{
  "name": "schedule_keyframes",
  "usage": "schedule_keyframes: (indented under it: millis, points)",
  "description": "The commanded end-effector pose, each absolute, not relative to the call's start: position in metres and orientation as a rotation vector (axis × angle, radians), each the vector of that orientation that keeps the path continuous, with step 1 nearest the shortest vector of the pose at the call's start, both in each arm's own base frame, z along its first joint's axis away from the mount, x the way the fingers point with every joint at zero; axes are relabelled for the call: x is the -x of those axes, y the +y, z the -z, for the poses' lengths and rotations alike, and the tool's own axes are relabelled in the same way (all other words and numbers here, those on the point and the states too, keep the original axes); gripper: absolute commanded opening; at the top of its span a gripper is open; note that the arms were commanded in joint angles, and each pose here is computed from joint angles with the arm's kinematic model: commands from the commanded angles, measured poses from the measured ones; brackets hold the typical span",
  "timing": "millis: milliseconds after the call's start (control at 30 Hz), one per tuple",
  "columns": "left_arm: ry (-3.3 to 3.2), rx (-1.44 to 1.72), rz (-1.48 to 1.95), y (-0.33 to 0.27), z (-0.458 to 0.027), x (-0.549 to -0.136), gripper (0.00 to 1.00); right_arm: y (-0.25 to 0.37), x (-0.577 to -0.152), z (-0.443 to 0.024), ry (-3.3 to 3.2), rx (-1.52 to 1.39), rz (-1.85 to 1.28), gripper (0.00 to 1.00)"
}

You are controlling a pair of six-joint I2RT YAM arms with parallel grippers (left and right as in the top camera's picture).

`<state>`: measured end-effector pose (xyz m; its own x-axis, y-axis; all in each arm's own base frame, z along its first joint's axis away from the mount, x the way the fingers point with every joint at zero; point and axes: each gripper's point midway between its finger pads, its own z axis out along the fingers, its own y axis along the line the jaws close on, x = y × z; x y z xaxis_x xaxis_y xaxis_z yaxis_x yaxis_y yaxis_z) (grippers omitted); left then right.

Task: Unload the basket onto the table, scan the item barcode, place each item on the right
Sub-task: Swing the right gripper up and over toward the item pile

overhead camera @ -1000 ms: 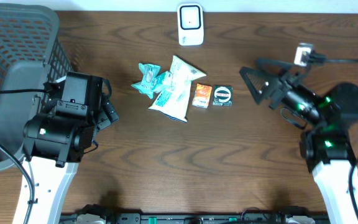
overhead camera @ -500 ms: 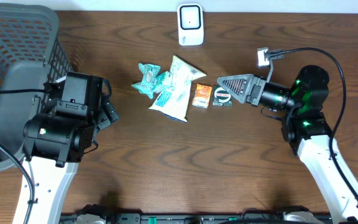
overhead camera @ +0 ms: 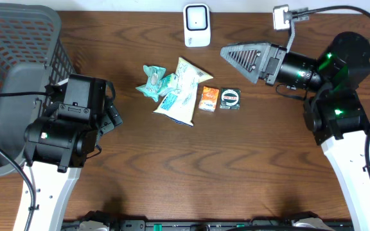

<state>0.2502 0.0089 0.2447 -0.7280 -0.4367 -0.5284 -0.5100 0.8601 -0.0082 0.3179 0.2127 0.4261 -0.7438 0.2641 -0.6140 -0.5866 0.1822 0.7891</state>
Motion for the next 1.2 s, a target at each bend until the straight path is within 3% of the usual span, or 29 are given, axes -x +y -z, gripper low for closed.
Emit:
schedule_keyframes:
  millis: [0,867,1167]
  points:
    - [2.488,0.705,-0.210,0.014,-0.247,-0.250,1.00,0.223,-0.306,-0.432,1.809,0.334,-1.668,0.99]
    - [2.488,0.705,-0.210,0.014,-0.247,-0.250,1.00,0.234,-0.292,-0.413,1.893,0.388,-1.696,0.99]
    - [2.488,0.705,-0.210,0.014,-0.247,-0.250,1.00,0.226,-0.319,-0.395,1.931,0.240,-1.520,0.99]
